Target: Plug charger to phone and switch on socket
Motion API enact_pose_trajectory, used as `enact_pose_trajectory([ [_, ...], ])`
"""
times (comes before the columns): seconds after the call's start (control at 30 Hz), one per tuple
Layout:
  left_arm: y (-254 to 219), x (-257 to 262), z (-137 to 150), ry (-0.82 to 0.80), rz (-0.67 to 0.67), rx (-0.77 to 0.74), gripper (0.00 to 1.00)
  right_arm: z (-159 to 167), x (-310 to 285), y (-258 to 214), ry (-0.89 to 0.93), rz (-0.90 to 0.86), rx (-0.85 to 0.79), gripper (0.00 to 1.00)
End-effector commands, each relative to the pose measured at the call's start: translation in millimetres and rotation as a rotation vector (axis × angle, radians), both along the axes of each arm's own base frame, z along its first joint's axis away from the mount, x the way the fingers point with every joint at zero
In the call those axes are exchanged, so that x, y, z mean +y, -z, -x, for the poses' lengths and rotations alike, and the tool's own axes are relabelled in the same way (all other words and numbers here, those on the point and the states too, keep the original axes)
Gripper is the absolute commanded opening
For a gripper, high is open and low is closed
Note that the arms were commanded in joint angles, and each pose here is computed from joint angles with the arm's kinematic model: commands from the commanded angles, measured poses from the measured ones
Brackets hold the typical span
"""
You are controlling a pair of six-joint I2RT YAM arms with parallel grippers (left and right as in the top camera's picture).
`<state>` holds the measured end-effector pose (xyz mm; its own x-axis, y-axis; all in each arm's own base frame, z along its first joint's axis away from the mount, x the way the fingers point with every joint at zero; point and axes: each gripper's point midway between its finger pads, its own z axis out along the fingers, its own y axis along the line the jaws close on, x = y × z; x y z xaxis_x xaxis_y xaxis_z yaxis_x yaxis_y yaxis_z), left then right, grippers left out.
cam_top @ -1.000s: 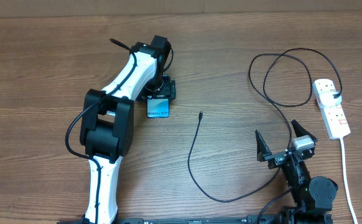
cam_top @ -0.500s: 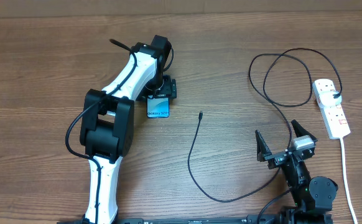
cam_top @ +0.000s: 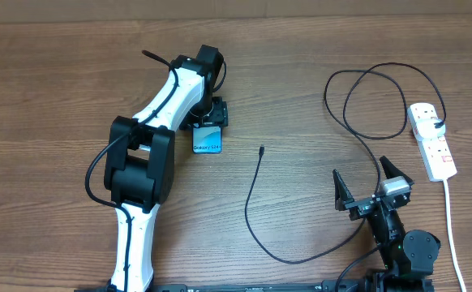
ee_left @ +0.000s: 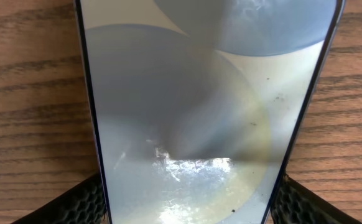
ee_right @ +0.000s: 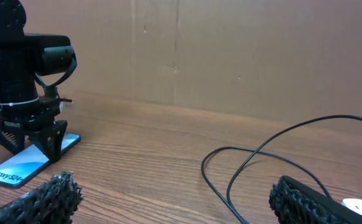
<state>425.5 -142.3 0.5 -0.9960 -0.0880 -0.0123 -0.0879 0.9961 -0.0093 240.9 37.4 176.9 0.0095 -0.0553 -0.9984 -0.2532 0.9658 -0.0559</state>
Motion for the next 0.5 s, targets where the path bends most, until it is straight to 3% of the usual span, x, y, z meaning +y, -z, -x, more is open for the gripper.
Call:
enact_pose_trajectory([
  [0.0, 20.4, 3.2, 13.4, 0.027, -0.027, 0.055, 0.75, 0.4, 1.3, 1.1, -0.008, 0.001, -0.007, 1.00],
  [0.2, 20.2, -0.3, 12.6, 0.026, -0.005, 0.055, 0.73, 0.4, 1.3, 1.1, -0.008, 0.001, -0.007, 1.00],
  [0.47, 8.6, -19.8, 7.0, 0.044, 0.236, 0.082, 0.70, 0.4, 1.3, 1.1, -0.008, 0.002, -0.007, 1.00],
])
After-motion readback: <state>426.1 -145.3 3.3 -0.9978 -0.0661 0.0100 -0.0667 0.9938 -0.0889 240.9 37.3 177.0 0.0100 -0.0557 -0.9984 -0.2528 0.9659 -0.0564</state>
